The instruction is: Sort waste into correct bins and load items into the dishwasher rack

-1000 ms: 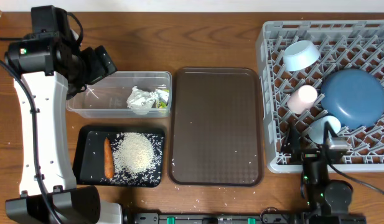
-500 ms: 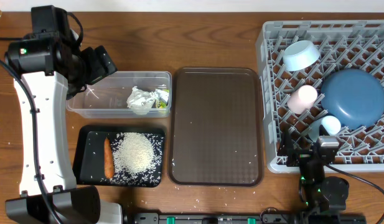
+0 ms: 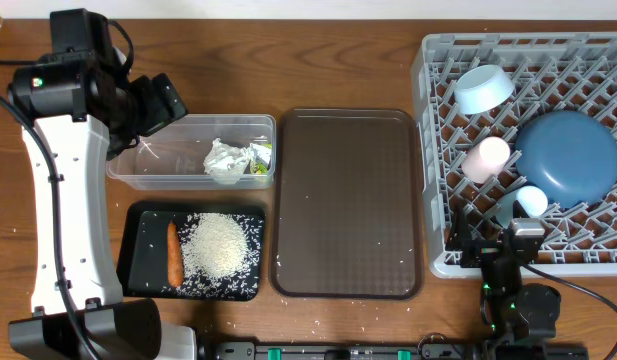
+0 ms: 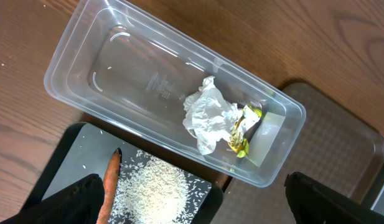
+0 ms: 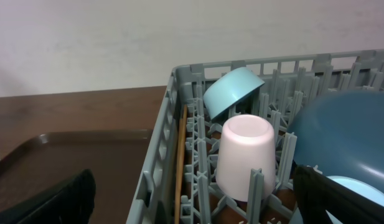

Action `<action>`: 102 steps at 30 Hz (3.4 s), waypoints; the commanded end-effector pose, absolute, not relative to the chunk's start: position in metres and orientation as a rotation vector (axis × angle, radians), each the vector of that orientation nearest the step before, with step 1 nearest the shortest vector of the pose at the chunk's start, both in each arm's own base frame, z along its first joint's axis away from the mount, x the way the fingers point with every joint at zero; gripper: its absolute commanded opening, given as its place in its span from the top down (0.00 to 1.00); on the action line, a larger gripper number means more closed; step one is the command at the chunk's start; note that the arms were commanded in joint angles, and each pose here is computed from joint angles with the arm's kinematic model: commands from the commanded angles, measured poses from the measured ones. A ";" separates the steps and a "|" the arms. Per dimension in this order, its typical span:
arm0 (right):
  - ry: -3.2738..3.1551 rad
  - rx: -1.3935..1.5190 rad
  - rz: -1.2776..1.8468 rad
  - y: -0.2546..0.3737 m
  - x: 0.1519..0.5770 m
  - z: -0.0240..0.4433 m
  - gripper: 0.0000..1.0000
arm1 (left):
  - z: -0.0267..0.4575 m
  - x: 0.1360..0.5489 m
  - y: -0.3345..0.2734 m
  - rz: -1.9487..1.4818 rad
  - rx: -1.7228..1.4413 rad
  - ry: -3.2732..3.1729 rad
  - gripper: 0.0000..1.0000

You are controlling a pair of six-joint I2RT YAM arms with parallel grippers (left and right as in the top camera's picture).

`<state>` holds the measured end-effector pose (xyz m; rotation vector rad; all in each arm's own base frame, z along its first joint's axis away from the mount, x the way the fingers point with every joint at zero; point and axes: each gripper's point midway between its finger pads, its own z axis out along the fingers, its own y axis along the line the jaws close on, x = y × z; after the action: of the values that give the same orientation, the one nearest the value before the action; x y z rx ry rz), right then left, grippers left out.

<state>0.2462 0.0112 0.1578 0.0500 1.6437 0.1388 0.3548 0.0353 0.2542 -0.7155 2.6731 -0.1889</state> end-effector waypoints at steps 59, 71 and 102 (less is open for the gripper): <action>1.643 0.037 0.128 0.012 0.246 0.157 0.01 | 0.200 0.205 -0.004 -0.398 -0.535 1.869 0.02; 1.644 0.037 0.128 0.012 0.246 0.157 0.01 | 0.195 0.243 -0.004 -0.412 -0.377 1.514 0.02; 1.643 0.037 0.128 0.012 0.246 0.157 0.01 | 0.137 0.244 -0.003 -0.004 0.017 1.722 0.02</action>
<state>0.2462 0.0111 0.1578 0.0499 1.6436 0.1375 0.2455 -0.0027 0.1513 0.0018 1.6736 -0.0174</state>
